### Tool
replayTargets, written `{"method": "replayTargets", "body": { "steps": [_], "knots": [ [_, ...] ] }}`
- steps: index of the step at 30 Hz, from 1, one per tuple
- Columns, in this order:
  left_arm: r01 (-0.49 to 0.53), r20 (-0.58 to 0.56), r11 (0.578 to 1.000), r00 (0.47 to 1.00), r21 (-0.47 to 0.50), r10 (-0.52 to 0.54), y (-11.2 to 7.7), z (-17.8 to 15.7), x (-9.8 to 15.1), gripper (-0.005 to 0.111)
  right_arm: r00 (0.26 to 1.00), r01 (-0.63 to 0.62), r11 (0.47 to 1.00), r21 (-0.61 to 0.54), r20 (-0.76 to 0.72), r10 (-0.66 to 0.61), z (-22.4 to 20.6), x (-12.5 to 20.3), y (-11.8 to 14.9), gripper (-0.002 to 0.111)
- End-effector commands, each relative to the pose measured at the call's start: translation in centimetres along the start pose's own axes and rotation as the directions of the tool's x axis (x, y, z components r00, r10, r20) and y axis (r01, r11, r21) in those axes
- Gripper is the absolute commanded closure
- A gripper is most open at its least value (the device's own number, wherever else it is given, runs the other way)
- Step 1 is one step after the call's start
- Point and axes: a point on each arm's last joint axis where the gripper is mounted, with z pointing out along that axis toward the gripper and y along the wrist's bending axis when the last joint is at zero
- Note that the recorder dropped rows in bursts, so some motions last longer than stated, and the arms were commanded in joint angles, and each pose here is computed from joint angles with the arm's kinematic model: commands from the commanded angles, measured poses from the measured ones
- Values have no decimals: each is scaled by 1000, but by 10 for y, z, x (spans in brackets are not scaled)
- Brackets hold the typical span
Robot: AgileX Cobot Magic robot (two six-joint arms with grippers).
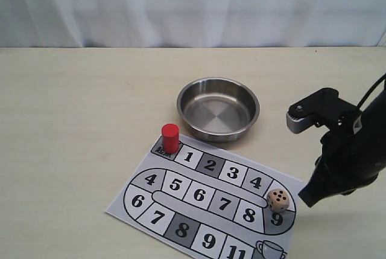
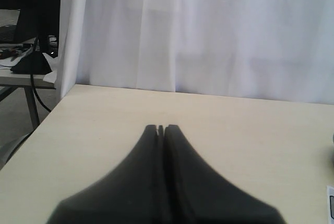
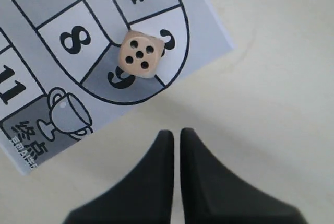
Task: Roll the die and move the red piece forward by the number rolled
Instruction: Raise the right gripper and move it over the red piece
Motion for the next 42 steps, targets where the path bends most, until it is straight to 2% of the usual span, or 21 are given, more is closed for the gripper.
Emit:
{"method": "replayTargets", "body": {
  "steps": [1,4,6,9,14,32,38,42],
  "knots": [
    [3,13,1000,1000,7,-3,-1,0,-3,107,997,69,998,-12,38,-68,19,13,7,104],
    [3,13,1000,1000,7,-3,-1,0,-3,107,994,113,993,-21,11,-113,25,15,7,104],
    [3,13,1000,1000,7,-3,-1,0,-3,107,996,91,995,-47,-2,-91,33,13,9,104],
    [3,13,1000,1000,7,-3,-1,0,-3,107,990,130,986,-105,-41,-135,51,9,11,104],
    [3,13,1000,1000,7,-3,-1,0,-3,107,985,132,983,-128,-91,-145,64,10,11,104],
    [3,11,1000,1000,7,-3,-1,0,-2,107,985,128,983,-134,-98,-142,61,6,11,104],
    [3,11,1000,1000,7,-3,-1,0,-2,107,986,84,983,-161,-127,-105,40,-14,8,104],
    [3,13,1000,1000,8,-3,-1,0,-3,107,994,53,979,-195,-87,-71,27,-30,8,104]
  ]
}}
